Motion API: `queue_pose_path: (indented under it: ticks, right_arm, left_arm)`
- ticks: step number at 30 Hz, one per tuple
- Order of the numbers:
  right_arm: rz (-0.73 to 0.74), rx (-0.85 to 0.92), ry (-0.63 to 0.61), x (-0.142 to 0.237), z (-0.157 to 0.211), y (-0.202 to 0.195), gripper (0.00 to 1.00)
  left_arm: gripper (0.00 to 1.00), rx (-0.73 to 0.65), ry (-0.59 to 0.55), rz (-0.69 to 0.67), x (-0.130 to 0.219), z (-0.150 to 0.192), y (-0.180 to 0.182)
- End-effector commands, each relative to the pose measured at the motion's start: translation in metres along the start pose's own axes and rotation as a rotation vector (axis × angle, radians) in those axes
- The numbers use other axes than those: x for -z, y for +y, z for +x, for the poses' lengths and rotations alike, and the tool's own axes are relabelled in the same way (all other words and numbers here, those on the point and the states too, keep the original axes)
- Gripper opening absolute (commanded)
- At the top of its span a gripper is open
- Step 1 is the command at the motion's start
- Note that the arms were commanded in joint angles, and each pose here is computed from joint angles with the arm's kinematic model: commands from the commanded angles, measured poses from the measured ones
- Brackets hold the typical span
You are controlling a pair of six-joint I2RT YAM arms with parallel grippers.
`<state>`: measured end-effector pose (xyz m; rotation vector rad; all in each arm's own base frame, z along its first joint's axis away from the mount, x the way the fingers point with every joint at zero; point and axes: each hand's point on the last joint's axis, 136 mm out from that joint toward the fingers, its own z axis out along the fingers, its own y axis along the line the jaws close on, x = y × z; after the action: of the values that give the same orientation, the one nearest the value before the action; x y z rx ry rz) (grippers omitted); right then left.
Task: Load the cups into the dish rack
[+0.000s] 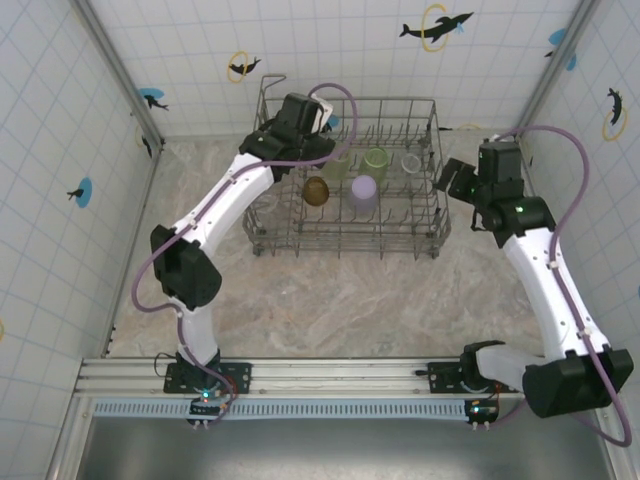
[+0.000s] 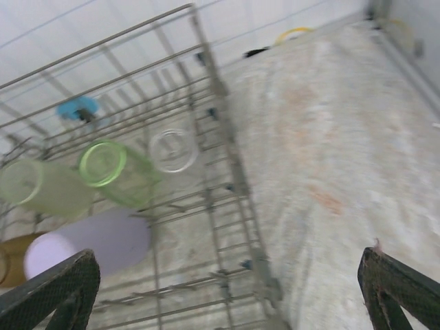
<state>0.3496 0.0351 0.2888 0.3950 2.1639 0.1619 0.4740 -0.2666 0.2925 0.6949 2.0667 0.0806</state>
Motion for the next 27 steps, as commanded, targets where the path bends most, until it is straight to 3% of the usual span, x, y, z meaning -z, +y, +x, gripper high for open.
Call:
queue_pose_path:
  ticks: [1, 8, 16, 27]
  right_arm:
    - [0.210, -0.079, -0.016, 0.018, 0.003, -0.047, 1.00]
    - [0.438, -0.133, 0.138, 0.014, 0.048, -0.115, 1.00]
    - [0.505, -0.192, 0.328, 0.000, 0.111, -0.167, 1.00]
    - [0.485, -0.336, 0.410, 0.003, 0.161, -0.202, 0.81]
  left_arm:
    - [0.98, 0.138, -0.104, 0.138, 0.019, -0.023, -0.016]
    - [0.98, 0.192, -0.139, 0.265, 0.030, -0.023, -0.036]
    - [0.98, 0.190, -0.114, 0.290, 0.031, -0.014, -0.041]
    - [0.98, 0.187, -0.121, 0.324, 0.026, -0.023, -0.047]
